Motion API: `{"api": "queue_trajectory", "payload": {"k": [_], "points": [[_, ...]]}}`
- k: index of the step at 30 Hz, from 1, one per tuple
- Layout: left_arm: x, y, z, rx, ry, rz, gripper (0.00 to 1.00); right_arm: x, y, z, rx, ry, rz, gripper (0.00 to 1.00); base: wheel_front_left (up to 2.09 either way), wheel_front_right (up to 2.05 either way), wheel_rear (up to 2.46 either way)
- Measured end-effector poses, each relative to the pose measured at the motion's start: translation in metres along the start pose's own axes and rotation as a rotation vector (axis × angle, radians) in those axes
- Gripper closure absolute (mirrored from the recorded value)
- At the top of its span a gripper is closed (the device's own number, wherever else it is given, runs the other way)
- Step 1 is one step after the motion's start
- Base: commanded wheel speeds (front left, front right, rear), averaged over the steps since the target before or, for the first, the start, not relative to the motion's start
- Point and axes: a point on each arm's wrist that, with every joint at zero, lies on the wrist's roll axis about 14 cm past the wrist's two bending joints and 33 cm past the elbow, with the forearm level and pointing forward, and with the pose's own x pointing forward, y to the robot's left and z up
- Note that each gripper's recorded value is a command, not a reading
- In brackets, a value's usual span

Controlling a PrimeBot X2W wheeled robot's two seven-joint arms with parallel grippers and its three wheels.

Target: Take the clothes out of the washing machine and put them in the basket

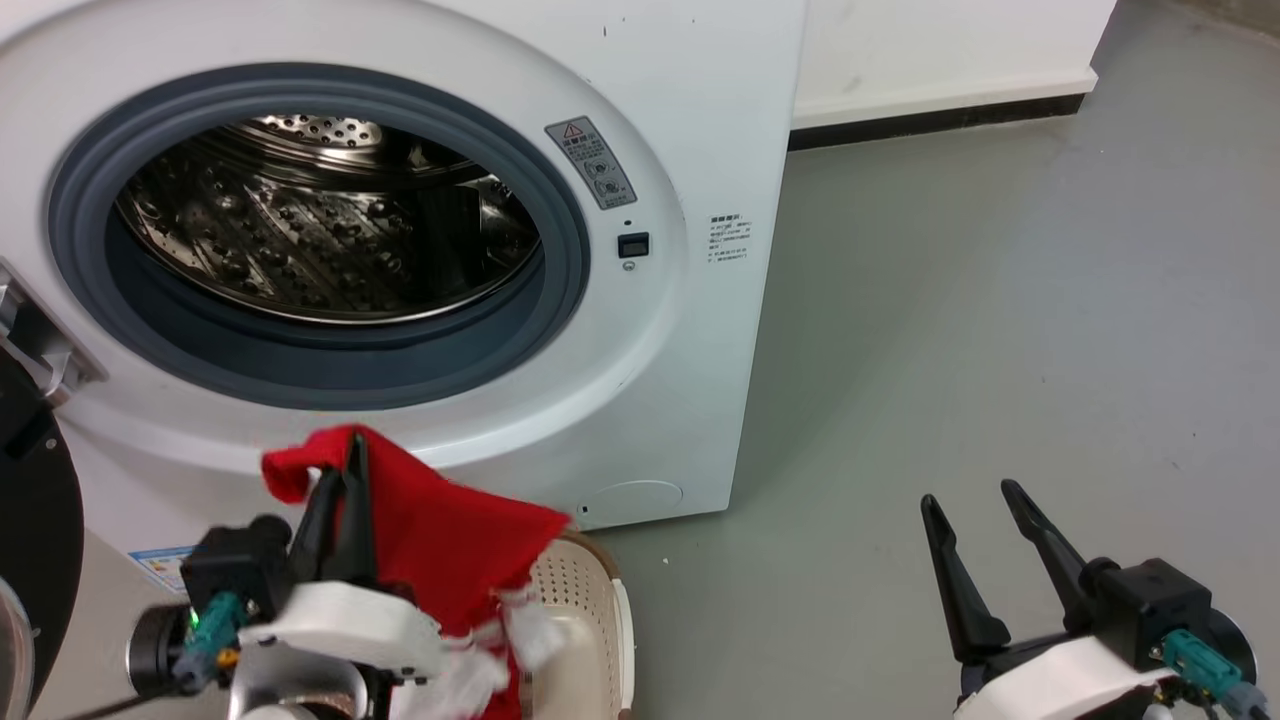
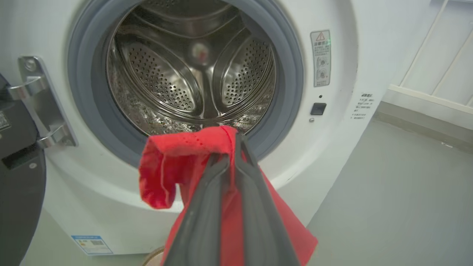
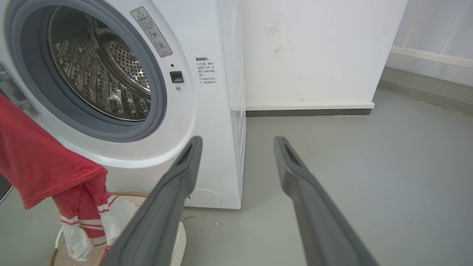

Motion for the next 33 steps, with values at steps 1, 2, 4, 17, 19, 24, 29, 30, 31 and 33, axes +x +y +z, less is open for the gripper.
{"api": "queue_trajectory", "payload": {"k": [1, 2, 4, 17, 19, 24, 29, 30, 31, 33], "points": [[-0.003, 0.001, -0.012, -0.009, 0.031, 0.007, 1.0, 0.002, 0.001, 0.0, -0.001, 0.0, 0.002, 0.0, 0.0, 0.0, 0.0], [-0.004, 0.002, -0.021, -0.018, 0.051, 0.016, 1.0, 0.005, 0.001, 0.0, -0.001, -0.001, 0.004, 0.0, 0.0, 0.0, 0.0], [-0.004, 0.005, -0.045, -0.042, 0.105, 0.035, 1.0, 0.012, 0.0, -0.003, -0.003, 0.008, 0.004, 0.0, 0.0, 0.0, 0.0], [-0.016, 0.023, -0.187, -0.094, 0.429, 0.135, 1.0, 0.055, -0.001, -0.041, -0.008, 0.11, 0.022, 0.0, 0.0, 0.0, 0.0], [-0.017, 0.025, -0.206, -0.097, 0.474, 0.148, 1.0, 0.062, -0.001, -0.049, -0.007, 0.127, 0.024, 0.0, 0.0, 0.0, 0.0], [-0.02, 0.034, -0.253, -0.093, 0.596, 0.174, 1.0, 0.077, -0.002, -0.07, -0.005, 0.166, 0.03, 0.0, 0.0, 0.0, 0.0], [-0.008, 0.041, -0.288, -0.08, 0.664, 0.182, 1.0, 0.089, -0.006, -0.093, 0.003, 0.208, 0.024, 0.0, 0.0, 0.0, 0.0], [-0.007, 0.043, -0.295, -0.077, 0.678, 0.186, 1.0, 0.091, -0.007, -0.098, 0.005, 0.216, 0.024, 0.0, 0.0, 0.0, 0.0], [-0.007, 0.044, -0.302, -0.073, 0.694, 0.188, 1.0, 0.092, -0.007, -0.102, 0.008, 0.226, 0.023, 0.0, 0.0, 0.0, 0.0], [-0.009, 0.046, -0.317, -0.068, 0.733, 0.195, 1.0, 0.095, -0.008, -0.112, 0.01, 0.246, 0.023, 0.0, 0.0, 0.0, 0.0]]}}
